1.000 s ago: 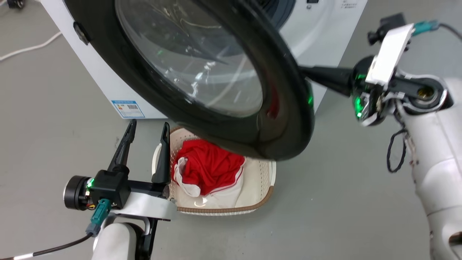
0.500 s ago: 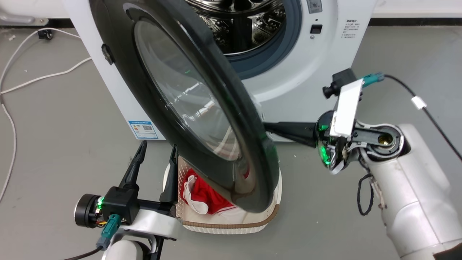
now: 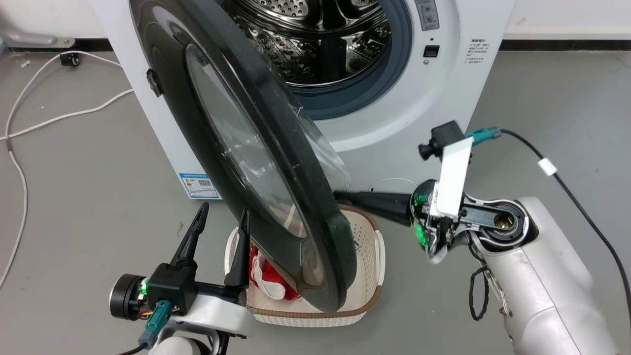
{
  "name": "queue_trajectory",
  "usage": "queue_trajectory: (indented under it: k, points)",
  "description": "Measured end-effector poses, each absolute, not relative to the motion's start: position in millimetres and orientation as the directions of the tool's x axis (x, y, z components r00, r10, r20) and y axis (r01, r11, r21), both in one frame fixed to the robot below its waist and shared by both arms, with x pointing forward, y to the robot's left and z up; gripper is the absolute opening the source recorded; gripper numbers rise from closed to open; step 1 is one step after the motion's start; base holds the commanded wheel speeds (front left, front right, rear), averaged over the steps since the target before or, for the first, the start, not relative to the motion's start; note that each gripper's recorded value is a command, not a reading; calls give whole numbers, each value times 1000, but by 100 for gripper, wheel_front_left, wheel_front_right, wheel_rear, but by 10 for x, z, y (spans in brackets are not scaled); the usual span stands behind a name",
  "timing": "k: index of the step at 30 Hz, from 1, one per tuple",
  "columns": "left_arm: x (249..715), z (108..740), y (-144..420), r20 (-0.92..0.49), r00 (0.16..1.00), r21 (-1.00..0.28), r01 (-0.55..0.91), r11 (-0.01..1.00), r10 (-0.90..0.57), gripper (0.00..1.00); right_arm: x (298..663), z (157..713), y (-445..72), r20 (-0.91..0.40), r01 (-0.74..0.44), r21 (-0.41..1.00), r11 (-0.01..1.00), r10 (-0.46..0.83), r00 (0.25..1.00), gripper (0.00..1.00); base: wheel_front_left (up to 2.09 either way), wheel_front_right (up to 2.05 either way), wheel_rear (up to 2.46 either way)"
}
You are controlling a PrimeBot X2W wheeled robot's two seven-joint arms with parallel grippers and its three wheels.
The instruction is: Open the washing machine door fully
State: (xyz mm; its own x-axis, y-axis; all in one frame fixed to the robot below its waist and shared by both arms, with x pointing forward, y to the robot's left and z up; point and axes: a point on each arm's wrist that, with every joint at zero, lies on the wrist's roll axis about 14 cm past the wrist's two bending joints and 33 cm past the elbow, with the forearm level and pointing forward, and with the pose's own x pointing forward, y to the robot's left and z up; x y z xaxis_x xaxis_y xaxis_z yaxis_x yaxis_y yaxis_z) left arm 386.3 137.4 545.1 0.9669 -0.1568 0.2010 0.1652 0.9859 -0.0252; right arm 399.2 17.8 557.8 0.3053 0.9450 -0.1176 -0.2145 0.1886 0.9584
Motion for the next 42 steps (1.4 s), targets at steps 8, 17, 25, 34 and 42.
queue_trajectory:
  k: [8,17,25,34,42]
  points:
    - [3898,5422,1363,194,969,-35,163,986,-153,100,4431,5738,-305,-15,-258,935,243,755,655,0,0,0,0]
    - [3929,5448,1388,202,969,-34,152,988,-142,100,4528,5590,-1390,38,-156,943,295,371,928,0,0,0,0]
    - [3915,5460,1377,205,968,-28,155,988,-146,100,4144,5288,-1996,8,-51,940,338,128,992,82,0,0,0]
    - [3930,5456,1370,204,968,-28,156,987,-147,100,3926,5177,-2014,9,-20,868,496,25,1000,100,0,0,0]
    - [3917,5458,1391,204,969,-29,151,988,-142,100,3923,5383,-1913,117,-73,648,758,-4,993,100,0,0,0]
